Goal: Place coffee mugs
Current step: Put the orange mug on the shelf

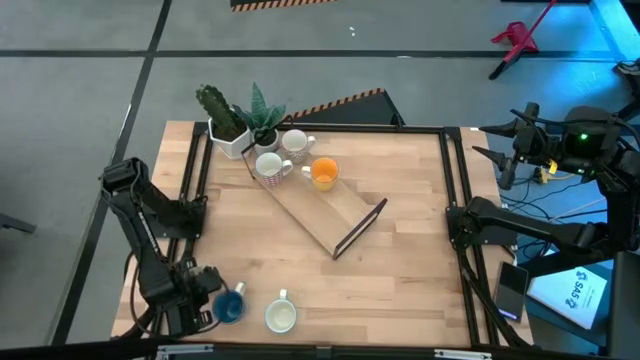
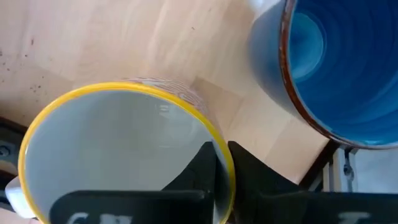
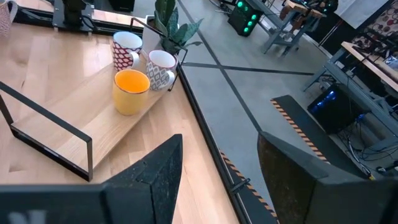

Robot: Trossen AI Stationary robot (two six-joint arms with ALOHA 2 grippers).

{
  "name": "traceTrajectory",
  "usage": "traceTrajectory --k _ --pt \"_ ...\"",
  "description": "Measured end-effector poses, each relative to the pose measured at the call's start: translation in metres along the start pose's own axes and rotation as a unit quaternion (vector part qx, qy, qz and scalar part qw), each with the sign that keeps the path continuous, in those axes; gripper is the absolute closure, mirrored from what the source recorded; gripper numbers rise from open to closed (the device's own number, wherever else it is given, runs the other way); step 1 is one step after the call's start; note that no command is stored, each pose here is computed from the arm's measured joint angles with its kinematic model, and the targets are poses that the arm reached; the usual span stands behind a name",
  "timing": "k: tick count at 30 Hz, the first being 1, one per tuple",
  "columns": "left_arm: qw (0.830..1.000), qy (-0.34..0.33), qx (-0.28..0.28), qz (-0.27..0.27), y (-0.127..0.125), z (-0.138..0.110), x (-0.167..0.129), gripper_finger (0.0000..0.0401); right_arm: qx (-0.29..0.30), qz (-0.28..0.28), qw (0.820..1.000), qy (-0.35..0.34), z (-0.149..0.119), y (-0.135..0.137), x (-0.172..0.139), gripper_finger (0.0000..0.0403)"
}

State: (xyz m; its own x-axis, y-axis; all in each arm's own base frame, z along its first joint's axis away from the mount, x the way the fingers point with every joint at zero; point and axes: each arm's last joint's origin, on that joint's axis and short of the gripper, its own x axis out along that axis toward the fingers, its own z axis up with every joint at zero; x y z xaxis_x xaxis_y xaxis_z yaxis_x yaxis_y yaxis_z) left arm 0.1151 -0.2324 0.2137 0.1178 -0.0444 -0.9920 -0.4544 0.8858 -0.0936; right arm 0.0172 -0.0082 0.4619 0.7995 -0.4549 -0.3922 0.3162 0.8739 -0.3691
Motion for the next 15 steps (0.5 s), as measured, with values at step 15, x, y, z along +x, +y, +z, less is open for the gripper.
traceTrajectory --k 15 --pt "0.997 -0.004 -0.065 -0.030 0.030 0.039 -0.036 0.0384 0.000 0.000 1.000 0.000 0.000 0.000 0.000 0.0207"
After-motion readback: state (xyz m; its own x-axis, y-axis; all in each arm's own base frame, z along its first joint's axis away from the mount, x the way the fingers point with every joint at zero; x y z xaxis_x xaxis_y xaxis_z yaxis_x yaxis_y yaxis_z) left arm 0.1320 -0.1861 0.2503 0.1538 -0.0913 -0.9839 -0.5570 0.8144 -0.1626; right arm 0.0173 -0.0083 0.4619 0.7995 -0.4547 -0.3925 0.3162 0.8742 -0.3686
